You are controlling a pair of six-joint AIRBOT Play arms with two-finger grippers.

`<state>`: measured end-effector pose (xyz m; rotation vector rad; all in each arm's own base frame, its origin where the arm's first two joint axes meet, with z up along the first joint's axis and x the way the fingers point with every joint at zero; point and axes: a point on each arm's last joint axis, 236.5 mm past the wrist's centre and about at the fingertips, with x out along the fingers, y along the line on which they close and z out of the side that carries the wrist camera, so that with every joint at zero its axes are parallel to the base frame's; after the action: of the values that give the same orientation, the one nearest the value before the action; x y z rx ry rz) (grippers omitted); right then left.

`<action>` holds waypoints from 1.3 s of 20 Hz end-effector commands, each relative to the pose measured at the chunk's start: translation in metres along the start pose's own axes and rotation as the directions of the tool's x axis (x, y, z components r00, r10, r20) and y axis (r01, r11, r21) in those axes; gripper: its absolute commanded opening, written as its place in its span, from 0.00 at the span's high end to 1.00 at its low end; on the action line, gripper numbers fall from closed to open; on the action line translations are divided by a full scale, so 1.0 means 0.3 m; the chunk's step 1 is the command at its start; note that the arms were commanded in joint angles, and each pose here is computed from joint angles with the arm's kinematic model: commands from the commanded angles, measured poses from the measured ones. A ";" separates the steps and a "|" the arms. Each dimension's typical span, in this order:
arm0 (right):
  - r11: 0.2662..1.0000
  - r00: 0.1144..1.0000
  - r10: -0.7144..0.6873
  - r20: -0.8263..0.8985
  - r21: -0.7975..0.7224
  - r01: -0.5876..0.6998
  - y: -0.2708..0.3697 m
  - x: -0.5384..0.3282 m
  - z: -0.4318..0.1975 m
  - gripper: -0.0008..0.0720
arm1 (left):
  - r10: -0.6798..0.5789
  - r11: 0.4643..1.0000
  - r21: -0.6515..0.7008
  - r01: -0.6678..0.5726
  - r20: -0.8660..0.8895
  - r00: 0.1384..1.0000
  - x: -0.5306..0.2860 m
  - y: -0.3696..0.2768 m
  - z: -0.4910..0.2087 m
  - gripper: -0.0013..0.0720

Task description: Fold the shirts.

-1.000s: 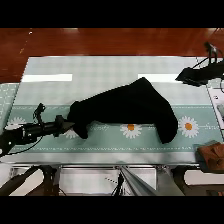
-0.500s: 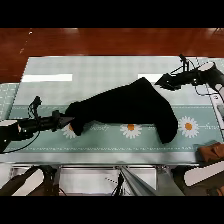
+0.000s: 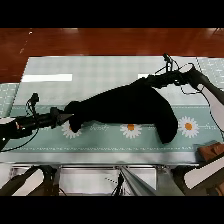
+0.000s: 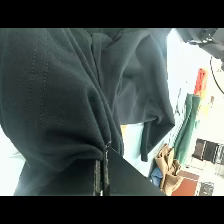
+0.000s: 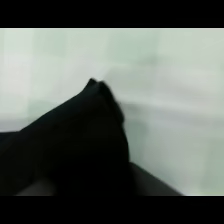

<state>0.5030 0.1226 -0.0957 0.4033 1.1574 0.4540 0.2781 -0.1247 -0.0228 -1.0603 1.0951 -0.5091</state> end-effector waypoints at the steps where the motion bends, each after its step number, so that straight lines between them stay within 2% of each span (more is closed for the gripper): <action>1: 0.999 1.000 -0.004 0.001 -0.038 0.004 0.045 0.043 -0.006 0.72 | -0.002 1.000 0.000 0.002 0.003 1.000 -0.001 -0.002 0.003 0.95; 2: 0.999 1.000 -0.005 0.009 -0.043 0.005 0.049 0.036 0.003 0.92 | -0.002 1.000 0.001 0.002 0.003 1.000 -0.001 -0.003 0.004 0.95; 3: 0.999 1.000 -0.006 0.024 -0.046 0.008 0.050 0.014 0.019 0.95 | -0.003 1.000 0.005 0.003 0.005 1.000 -0.002 -0.006 0.008 0.95; 7: 0.985 0.983 -0.074 0.169 -0.139 0.099 0.053 -0.245 0.153 0.95 | -0.054 0.992 0.117 0.044 0.079 0.995 -0.049 -0.143 0.128 0.95; 10: 0.970 0.927 -0.087 0.365 -0.179 0.162 0.134 -0.571 0.273 0.95 | -0.211 0.933 0.336 0.131 0.212 0.954 -0.185 -0.478 0.298 0.95; 12: 0.957 0.860 -0.076 0.504 -0.205 0.205 0.230 -0.810 0.320 0.95 | -0.335 0.840 0.519 0.158 0.266 0.904 -0.322 -0.762 0.357 0.95; 16: 0.912 0.648 -0.005 0.762 -0.262 0.315 0.498 -1.284 0.311 0.95 | -0.500 0.566 0.822 0.060 0.285 0.818 -0.599 -1.259 0.291 0.95; 20: 0.892 0.386 0.102 0.917 -0.256 0.373 0.740 -1.681 0.186 0.95 | -0.611 0.301 0.951 -0.066 0.245 0.753 -0.802 -1.582 0.087 0.95; 22: 0.896 0.313 0.148 0.938 -0.261 0.358 0.828 -1.797 0.094 0.95 | -0.642 0.205 0.972 -0.119 0.225 0.733 -0.865 -1.668 -0.027 0.95; 23: 0.902 0.297 0.163 0.941 -0.264 0.341 0.861 -1.833 0.045 0.95 | -0.637 0.170 0.972 -0.161 0.234 0.735 -0.882 -1.684 -0.073 0.95; 24: 0.906 0.303 0.157 0.940 -0.260 0.335 0.876 -1.849 -0.005 0.95 | -0.607 0.160 0.965 -0.207 0.262 0.750 -0.884 -1.673 -0.101 0.95; 26: 0.908 0.368 0.075 0.927 -0.217 0.359 0.837 -1.824 -0.088 0.95 | -0.458 0.226 0.924 -0.309 0.380 0.804 -0.859 -1.564 -0.098 0.95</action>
<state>0.3054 0.0438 0.4536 0.1205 -0.0998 0.2438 0.2330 -0.1490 0.5227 -0.1234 -0.1401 -0.8586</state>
